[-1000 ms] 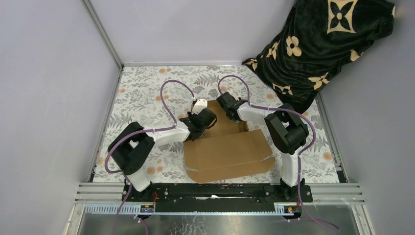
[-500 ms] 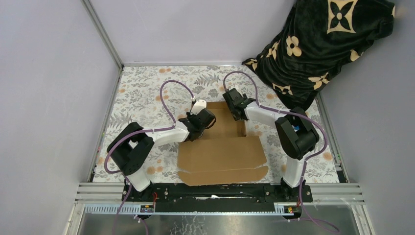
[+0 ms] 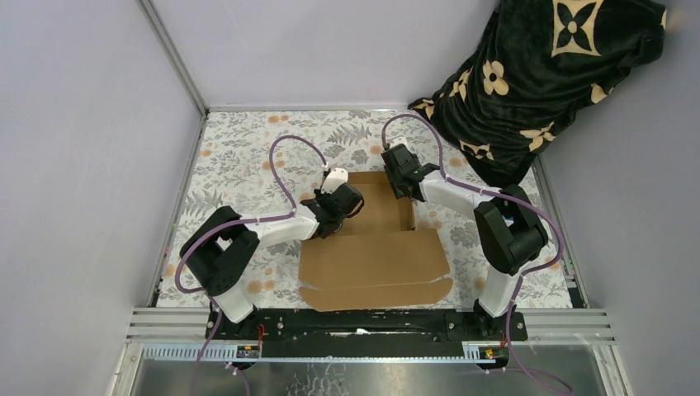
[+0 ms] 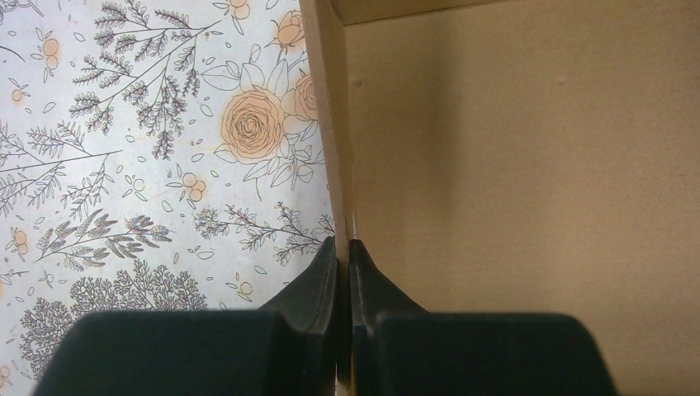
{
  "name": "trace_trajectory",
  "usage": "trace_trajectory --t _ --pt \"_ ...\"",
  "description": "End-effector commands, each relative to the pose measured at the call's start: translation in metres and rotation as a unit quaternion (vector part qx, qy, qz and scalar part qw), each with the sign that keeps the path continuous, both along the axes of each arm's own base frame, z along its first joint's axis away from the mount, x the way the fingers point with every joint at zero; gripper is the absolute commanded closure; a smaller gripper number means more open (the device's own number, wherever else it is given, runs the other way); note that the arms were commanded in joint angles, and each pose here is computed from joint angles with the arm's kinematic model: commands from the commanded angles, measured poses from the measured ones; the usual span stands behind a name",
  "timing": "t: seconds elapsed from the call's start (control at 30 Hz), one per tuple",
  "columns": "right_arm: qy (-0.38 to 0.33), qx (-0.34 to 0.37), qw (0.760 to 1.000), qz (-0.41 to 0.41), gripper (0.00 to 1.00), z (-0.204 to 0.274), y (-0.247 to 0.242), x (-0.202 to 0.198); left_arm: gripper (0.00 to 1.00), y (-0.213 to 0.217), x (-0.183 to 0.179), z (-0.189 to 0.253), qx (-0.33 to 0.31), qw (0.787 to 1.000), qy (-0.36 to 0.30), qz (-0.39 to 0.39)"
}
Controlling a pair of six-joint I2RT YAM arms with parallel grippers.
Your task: Fold the paper box
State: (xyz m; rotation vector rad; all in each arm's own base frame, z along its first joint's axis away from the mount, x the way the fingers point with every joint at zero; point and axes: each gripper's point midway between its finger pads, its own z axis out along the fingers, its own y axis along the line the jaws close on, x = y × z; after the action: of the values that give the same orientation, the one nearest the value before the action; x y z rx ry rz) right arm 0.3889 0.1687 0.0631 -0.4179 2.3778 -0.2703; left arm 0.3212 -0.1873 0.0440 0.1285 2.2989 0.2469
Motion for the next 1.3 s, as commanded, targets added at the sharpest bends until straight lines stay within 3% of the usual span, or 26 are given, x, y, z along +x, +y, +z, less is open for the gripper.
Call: trace_trajectory --t 0.0,0.27,0.8,0.97,1.27 --pt "0.004 0.002 1.0 -0.004 0.48 0.004 -0.002 -0.004 1.0 0.017 -0.005 -0.005 0.044 0.999 0.012 0.001" --pt "0.032 -0.024 0.999 -0.016 0.58 -0.027 -0.01 -0.011 1.0 0.016 -0.005 -0.005 0.044 0.999 0.013 0.001" --pt "0.061 -0.076 0.995 -0.013 0.63 -0.047 -0.022 -0.032 1.0 0.019 -0.005 -0.004 0.045 0.999 0.009 0.007" --pt "0.061 -0.098 0.993 -0.018 0.72 -0.047 -0.03 -0.037 1.0 0.02 -0.006 -0.005 0.047 0.999 0.009 0.009" --pt "0.029 -0.199 0.979 -0.041 0.9 -0.031 -0.057 -0.029 1.0 0.021 -0.003 -0.003 0.049 0.999 0.006 0.009"
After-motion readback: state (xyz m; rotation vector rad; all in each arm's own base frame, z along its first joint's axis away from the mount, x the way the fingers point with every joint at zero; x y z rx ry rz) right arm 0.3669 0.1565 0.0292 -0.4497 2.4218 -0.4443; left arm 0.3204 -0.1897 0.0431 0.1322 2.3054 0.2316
